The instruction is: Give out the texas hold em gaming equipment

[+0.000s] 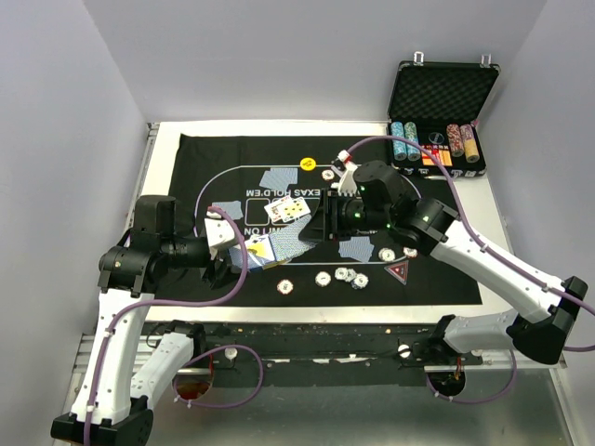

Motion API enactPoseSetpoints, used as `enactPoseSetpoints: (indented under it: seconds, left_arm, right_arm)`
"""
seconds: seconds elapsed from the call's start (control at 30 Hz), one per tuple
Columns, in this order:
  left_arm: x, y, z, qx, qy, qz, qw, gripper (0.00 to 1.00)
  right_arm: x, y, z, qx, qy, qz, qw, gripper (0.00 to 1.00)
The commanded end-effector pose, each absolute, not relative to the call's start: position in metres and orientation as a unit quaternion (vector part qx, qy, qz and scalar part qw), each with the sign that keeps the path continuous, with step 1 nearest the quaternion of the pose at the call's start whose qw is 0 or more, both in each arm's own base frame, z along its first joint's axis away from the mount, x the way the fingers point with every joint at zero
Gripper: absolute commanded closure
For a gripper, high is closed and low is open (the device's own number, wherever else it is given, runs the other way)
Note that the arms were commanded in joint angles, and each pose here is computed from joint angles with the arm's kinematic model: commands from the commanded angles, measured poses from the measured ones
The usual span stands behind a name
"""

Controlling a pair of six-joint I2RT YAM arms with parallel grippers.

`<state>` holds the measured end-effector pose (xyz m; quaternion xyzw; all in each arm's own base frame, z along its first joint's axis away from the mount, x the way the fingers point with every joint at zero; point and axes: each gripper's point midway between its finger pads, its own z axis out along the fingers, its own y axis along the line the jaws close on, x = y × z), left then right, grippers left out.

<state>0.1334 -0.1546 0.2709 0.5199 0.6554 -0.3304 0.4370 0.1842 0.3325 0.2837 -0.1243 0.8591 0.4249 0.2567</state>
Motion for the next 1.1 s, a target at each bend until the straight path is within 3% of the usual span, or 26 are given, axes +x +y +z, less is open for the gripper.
enactPoseSetpoints:
  seconds: [0.0, 0.53, 1.07]
  left_arm:
    - [0.131, -0.16, 0.284, 0.526, 0.631, -0.341, 0.457, 0.8]
    - [0.131, -0.16, 0.283, 0.527, 0.63, -0.34, 0.458, 0.8]
    - [0.132, -0.161, 0.284, 0.525, 0.63, -0.344, 0.458, 0.8]
  right_arm:
    - [0.182, 0.329, 0.296, -0.134, 0.858, 0.421, 0.262, 0.55]
    - [0.18, 0.335, 0.312, -0.143, 0.849, 0.437, 0.26, 0.56]
    - [0.174, 0.339, 0.288, -0.143, 0.86, 0.425, 0.245, 0.54]
